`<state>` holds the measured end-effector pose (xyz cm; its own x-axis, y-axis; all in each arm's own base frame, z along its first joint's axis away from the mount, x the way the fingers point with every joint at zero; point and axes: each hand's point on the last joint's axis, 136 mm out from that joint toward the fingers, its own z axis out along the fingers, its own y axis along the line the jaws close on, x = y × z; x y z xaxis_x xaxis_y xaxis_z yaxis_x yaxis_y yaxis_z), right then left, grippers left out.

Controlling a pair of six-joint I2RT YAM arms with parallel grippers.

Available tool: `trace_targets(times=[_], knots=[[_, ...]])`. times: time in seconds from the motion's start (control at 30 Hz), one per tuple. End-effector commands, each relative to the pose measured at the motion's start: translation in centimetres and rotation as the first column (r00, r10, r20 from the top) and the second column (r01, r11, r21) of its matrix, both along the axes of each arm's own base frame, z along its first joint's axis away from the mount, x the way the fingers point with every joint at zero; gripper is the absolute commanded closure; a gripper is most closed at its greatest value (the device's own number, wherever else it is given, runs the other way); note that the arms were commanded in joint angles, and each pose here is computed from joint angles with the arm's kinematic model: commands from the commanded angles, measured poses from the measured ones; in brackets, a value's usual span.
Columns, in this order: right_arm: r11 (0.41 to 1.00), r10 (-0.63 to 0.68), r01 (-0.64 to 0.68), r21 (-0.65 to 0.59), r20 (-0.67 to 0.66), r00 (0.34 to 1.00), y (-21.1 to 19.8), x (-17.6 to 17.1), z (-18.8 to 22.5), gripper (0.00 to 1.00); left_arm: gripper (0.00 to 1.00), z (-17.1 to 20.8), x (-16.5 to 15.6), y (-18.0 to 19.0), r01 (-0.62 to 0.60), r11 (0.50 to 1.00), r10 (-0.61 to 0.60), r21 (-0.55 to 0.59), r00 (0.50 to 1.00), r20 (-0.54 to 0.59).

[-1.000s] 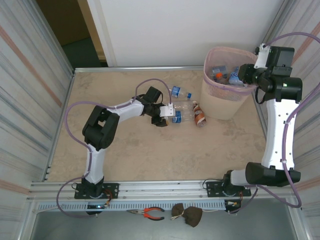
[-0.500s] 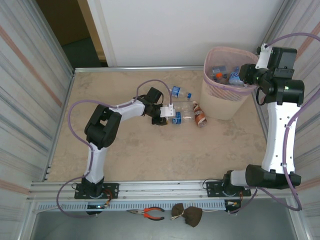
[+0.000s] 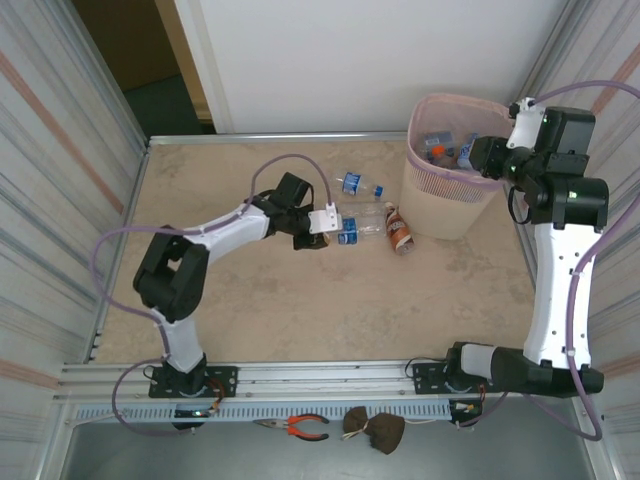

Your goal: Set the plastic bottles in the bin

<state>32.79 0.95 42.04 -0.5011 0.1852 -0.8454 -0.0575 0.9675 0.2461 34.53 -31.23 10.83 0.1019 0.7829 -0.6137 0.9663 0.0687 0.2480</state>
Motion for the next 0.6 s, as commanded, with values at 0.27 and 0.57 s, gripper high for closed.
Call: trace_targets(times=[0.27, 0.57], knots=[[0.899, 0.185, -0.297, 0.32, 0.338, 0.923, 6.1, -2.8, 5.3, 0.56, 0.73, 12.7, -1.5, -0.7, -0.06, 0.936, 0.102, -0.347, 0.989, 0.103], [0.813, 0.264, -0.432, 0.391, 0.413, 0.871, 9.0, -3.6, 5.9, 0.36, 0.73, 22.1, -2.9, -1.8, -0.051, 0.812, 0.177, -0.582, 0.971, 0.161]])
